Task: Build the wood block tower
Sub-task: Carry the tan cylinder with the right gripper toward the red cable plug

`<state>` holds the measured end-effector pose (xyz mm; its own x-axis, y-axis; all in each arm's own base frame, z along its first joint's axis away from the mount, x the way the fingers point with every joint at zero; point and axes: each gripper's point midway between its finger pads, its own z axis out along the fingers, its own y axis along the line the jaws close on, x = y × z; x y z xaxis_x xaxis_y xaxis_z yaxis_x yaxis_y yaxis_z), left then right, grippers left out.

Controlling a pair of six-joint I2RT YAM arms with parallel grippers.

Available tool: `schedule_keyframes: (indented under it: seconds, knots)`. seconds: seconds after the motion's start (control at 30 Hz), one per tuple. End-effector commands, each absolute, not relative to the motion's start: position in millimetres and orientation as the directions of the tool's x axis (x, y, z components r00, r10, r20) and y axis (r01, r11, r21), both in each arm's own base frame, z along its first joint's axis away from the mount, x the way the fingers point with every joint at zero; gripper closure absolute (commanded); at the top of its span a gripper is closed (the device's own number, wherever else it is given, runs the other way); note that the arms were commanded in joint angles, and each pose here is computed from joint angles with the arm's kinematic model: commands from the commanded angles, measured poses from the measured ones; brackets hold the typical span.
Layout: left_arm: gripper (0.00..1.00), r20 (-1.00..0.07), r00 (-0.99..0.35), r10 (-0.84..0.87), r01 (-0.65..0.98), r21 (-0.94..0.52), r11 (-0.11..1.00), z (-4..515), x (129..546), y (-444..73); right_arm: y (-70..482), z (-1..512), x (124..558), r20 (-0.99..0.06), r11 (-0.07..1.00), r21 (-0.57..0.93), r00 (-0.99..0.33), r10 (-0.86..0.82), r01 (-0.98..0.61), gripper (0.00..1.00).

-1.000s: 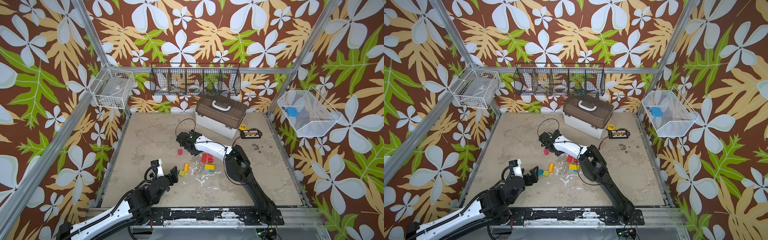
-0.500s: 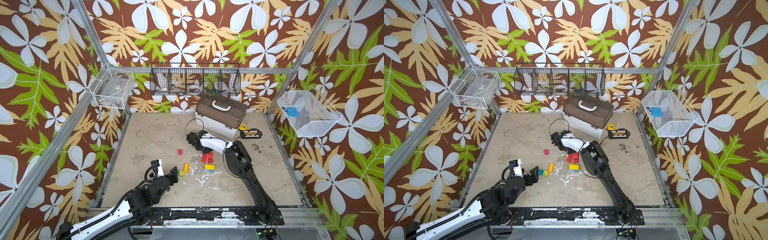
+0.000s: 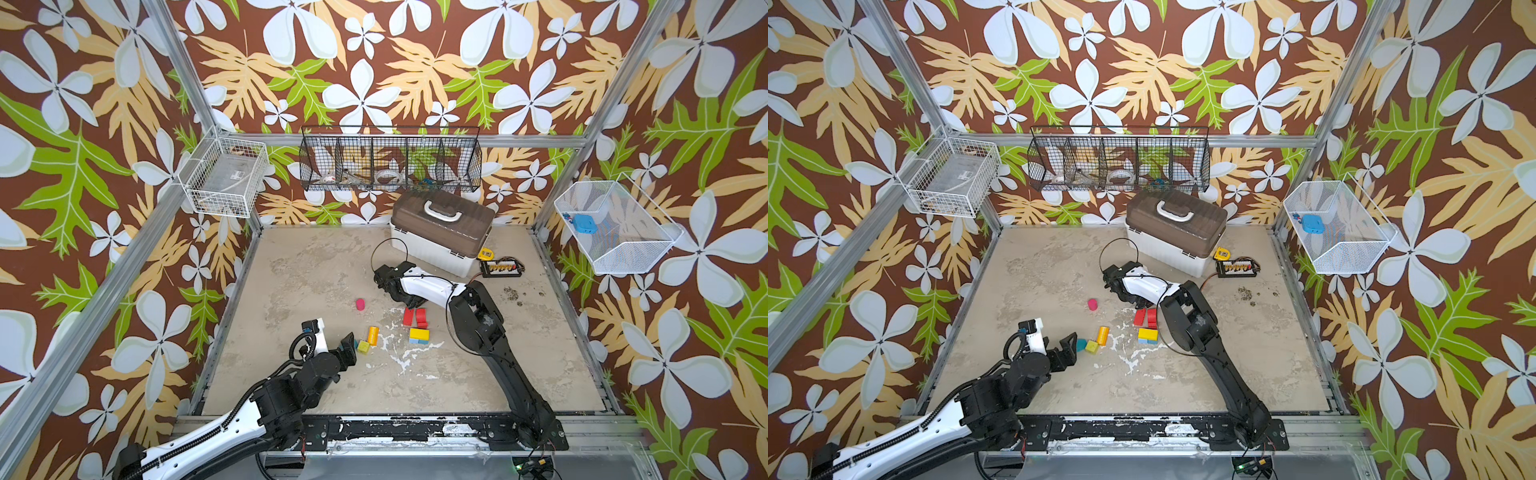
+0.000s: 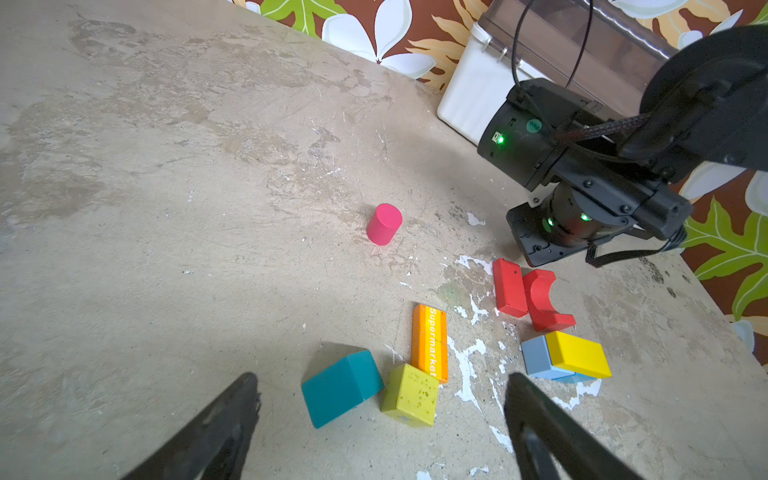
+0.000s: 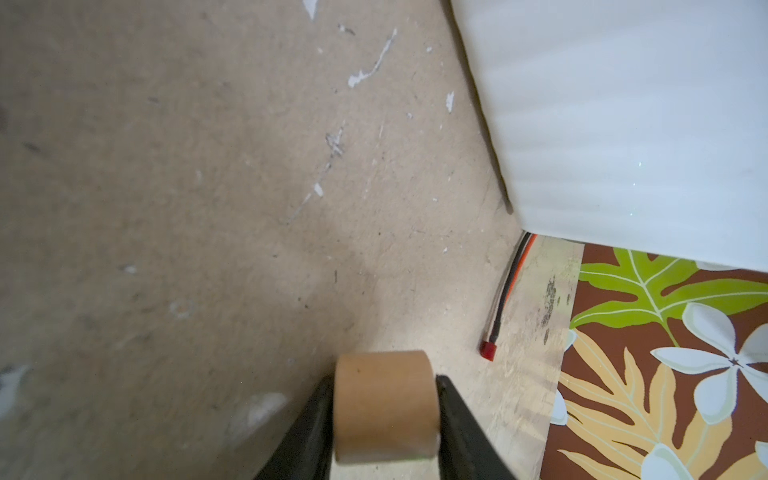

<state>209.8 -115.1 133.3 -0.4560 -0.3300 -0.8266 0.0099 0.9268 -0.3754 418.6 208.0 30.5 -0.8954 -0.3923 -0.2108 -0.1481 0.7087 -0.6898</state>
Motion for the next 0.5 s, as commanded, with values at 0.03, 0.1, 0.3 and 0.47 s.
schedule_keyframes:
  seconds: [0.03, 0.1, 0.3, 0.47]
  knots:
    - [0.07, -0.829, -0.449, -0.333, 0.011, -0.378, 0.926, 136, 211, -115, 217, 25, 414, -0.203, 0.754, -0.634, -0.905, -0.375, -0.170, 0.57]
    - [0.07, -0.829, -0.448, -0.333, 0.010, -0.378, 0.926, 136, 211, -115, 219, 27, 415, -0.210, 0.760, -0.628, -0.904, -0.373, -0.168, 0.57]
    - [0.07, -0.829, -0.448, -0.333, 0.010, -0.378, 0.926, 136, 211, -115, 226, 31, 416, -0.224, 0.787, -0.592, -0.903, -0.366, -0.173, 0.60]
    - [0.07, -0.829, -0.449, -0.333, 0.011, -0.378, 0.926, 136, 211, -115, 226, 33, 418, -0.230, 0.780, -0.603, -0.900, -0.370, -0.167, 0.60]
